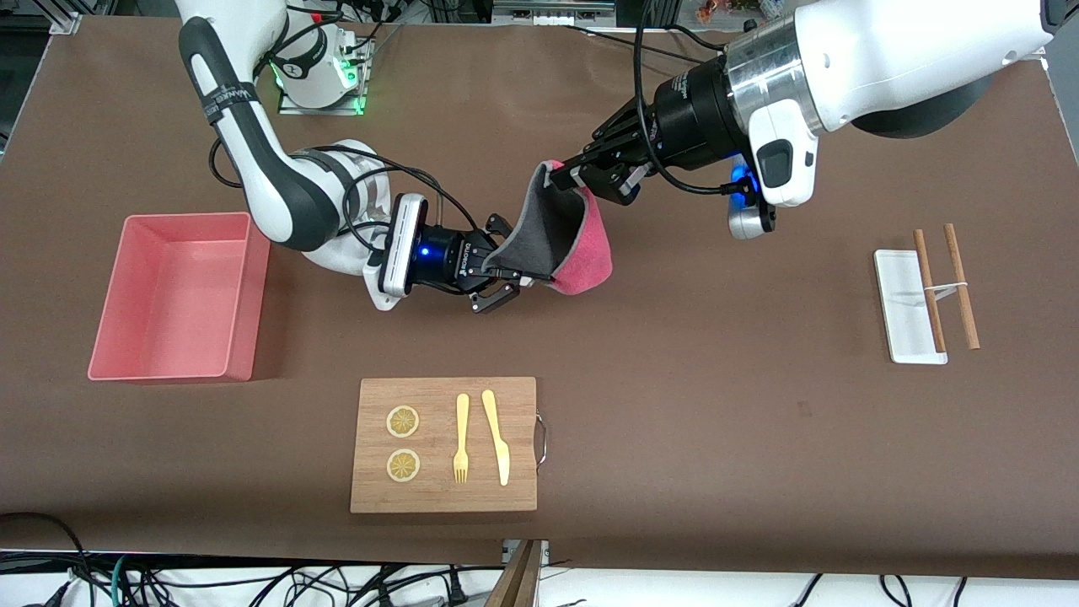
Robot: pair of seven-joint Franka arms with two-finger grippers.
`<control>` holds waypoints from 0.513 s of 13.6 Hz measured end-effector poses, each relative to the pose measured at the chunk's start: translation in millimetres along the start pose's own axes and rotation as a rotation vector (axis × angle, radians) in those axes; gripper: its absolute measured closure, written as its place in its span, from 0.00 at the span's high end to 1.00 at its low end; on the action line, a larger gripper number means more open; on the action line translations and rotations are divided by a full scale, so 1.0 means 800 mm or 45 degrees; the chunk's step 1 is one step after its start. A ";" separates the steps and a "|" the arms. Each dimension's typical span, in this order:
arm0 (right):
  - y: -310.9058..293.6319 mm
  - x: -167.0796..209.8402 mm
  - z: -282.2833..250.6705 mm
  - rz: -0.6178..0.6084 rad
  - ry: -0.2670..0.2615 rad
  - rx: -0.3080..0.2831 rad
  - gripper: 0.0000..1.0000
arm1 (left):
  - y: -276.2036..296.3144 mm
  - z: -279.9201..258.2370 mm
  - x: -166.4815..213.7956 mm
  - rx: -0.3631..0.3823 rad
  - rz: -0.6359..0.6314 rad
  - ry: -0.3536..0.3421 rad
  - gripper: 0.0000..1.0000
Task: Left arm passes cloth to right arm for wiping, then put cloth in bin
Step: 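Grasp the cloth with the right gripper beside the left gripper, then pull the cloth away with the right gripper while the left gripper releases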
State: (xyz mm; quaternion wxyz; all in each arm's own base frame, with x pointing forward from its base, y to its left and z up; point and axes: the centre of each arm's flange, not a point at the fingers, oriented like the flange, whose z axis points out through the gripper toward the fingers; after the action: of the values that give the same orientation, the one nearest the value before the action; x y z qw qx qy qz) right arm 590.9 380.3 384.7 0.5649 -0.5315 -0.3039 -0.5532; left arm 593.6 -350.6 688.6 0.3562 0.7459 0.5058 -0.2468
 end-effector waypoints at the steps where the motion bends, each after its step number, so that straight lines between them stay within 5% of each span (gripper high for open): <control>1: 0.002 0.005 0.000 -0.007 0.005 -0.002 0.02 | 0.000 0.000 0.000 0.000 0.000 0.000 0.02; 7: 0.023 0.028 -0.017 0.023 -0.036 0.005 0.02 | 0.000 0.000 0.000 0.000 0.000 0.000 0.03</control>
State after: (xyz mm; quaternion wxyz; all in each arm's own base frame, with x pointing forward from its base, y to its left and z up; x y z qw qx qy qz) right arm 609.6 357.7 397.8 0.5665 -0.5409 -0.3080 -0.5401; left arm 593.6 -350.6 688.6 0.3562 0.7459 0.5058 -0.2468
